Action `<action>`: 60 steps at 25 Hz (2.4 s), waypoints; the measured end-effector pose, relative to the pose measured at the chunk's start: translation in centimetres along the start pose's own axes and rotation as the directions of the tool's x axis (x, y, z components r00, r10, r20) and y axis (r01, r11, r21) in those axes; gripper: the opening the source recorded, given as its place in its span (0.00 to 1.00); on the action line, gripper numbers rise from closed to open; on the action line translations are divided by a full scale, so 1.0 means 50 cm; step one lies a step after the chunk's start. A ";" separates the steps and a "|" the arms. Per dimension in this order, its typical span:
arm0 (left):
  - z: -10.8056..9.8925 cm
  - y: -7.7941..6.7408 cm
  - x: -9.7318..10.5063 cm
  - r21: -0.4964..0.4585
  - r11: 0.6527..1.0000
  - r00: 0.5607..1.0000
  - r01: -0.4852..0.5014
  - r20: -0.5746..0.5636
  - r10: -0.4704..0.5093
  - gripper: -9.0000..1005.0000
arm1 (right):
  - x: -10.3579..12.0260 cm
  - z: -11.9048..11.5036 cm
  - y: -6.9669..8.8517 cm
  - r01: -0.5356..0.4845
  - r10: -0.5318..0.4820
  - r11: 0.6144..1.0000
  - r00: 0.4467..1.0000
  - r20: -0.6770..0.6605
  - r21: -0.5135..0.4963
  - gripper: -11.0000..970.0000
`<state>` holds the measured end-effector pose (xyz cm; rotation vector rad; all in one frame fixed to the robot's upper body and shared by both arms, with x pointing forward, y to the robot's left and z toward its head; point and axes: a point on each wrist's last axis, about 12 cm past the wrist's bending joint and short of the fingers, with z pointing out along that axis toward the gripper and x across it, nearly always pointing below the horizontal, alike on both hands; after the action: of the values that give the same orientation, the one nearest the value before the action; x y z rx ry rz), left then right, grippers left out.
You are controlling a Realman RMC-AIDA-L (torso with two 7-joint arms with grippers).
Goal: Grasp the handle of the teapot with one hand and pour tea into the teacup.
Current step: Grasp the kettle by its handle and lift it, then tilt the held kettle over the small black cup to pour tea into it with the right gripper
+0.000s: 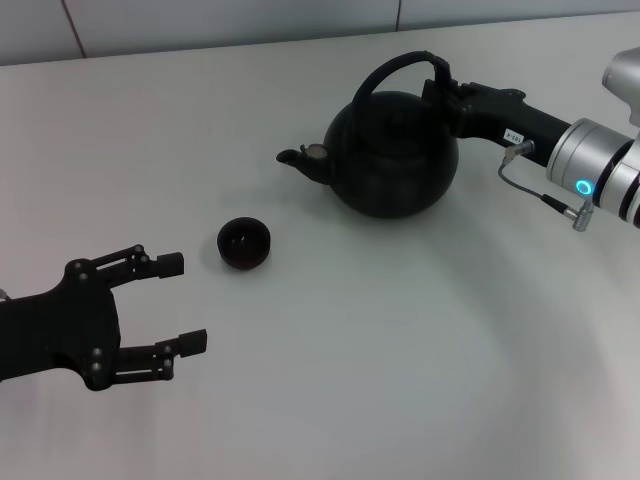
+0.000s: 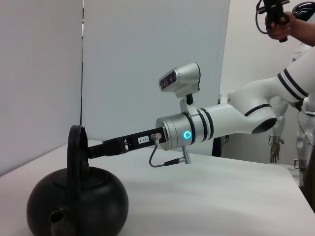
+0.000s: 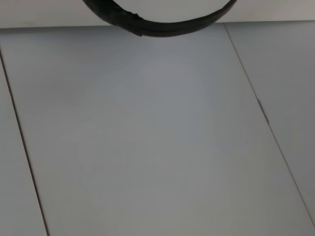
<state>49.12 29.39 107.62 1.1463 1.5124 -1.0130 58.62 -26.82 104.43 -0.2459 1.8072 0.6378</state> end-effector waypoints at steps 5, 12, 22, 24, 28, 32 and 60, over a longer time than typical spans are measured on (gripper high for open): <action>0.000 0.000 0.000 0.000 1.000 1.000 0.000 0.000 0.000 0.85 | -0.003 -0.002 -0.001 -0.010 0.010 1.000 1.000 0.019 0.003 0.18; 0.000 0.000 0.000 -0.002 1.000 1.000 -0.003 -0.001 0.003 0.85 | -0.017 -0.006 -0.001 -0.012 0.012 1.000 0.998 0.064 -0.015 0.18; -0.001 -0.003 0.002 -0.004 1.000 1.000 -0.001 0.000 0.001 0.85 | -0.032 0.003 0.013 0.060 -0.054 0.996 0.994 0.090 -0.063 0.18; -0.001 -0.003 0.002 -0.004 1.000 1.000 0.001 0.000 -0.001 0.85 | -0.038 0.006 0.016 0.082 -0.074 0.993 0.993 0.090 -0.085 0.18; -0.002 -0.001 -0.001 -0.004 1.000 1.000 0.003 -0.001 -0.003 0.85 | -0.054 0.011 0.025 0.167 -0.158 0.977 0.985 0.073 -0.135 0.18; -0.001 0.000 -0.004 -0.003 1.000 1.000 -0.007 -0.001 0.007 0.85 | -0.059 0.021 0.036 0.216 -0.210 0.961 0.976 0.055 -0.173 0.18; -0.002 -0.001 0.002 -0.020 1.000 1.000 0.001 -0.007 -0.001 0.85 | -0.113 0.080 0.072 0.427 -0.433 0.872 0.901 0.027 -0.238 0.18</action>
<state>49.03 29.47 107.55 1.1366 1.5253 -0.9936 62.05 -22.50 109.94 -0.8023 1.6228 0.5294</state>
